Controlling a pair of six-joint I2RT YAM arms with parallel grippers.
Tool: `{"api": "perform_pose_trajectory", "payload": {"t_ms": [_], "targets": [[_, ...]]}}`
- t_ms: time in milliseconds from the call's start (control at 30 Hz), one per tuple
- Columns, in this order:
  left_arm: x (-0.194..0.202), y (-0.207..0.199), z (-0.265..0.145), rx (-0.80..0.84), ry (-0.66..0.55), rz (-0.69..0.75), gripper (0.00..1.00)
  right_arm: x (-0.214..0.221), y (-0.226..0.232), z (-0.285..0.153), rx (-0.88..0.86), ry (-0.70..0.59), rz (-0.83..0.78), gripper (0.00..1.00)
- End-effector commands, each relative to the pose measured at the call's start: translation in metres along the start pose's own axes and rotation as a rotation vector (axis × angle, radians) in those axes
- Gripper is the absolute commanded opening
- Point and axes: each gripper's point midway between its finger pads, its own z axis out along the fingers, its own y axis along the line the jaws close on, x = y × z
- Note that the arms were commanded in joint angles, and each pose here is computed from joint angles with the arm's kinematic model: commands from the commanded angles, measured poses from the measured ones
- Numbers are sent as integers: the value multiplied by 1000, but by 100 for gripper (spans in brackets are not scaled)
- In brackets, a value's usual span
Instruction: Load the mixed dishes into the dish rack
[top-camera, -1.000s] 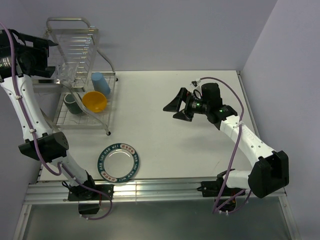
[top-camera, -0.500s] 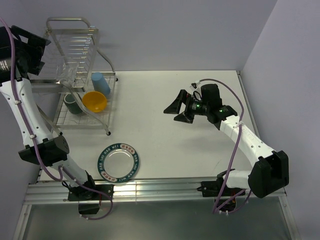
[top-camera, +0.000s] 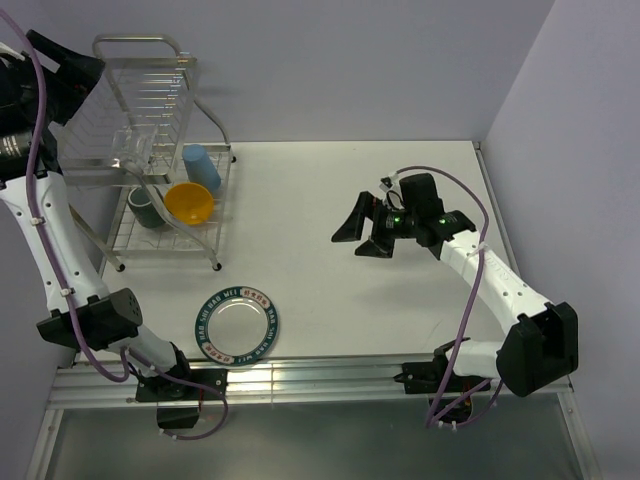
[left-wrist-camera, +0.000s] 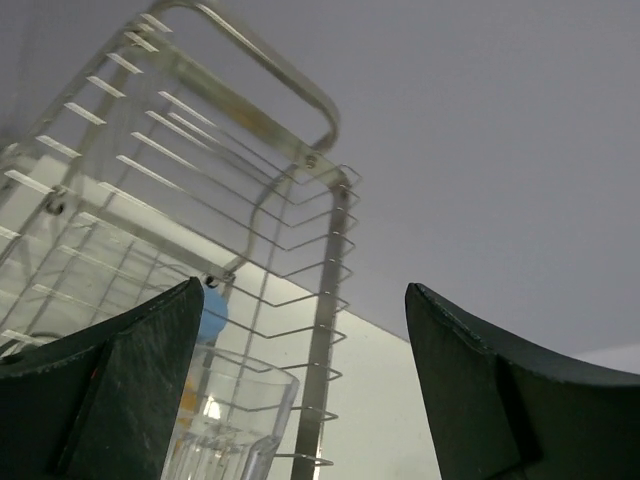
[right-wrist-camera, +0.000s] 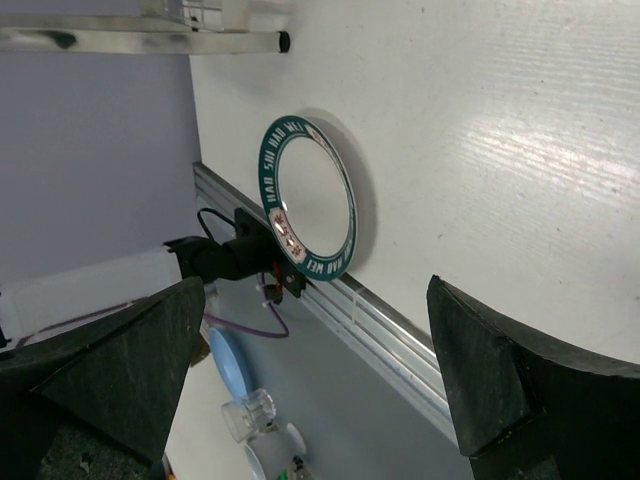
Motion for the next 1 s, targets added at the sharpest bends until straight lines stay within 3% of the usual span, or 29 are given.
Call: {"api": "perform_pose_trajectory", "payload": {"t_ms": [0,167,333,567,967], "targets": [[2,-38,0,238,21,120,86,-3,15,-16,-15,-19,-70,100],[21,-63,4,451,86,190,79,16,18,-18,-1,26,-104,100],[35,-56,7,487,131,288,80,33,11,-16,15,62,-130,100],[84,-19,3,460,261,342,75,46,9,-15,62,90,-209,100],[94,0,-17,368,255,440,68,53,15,0,49,147,-218,100]]}}
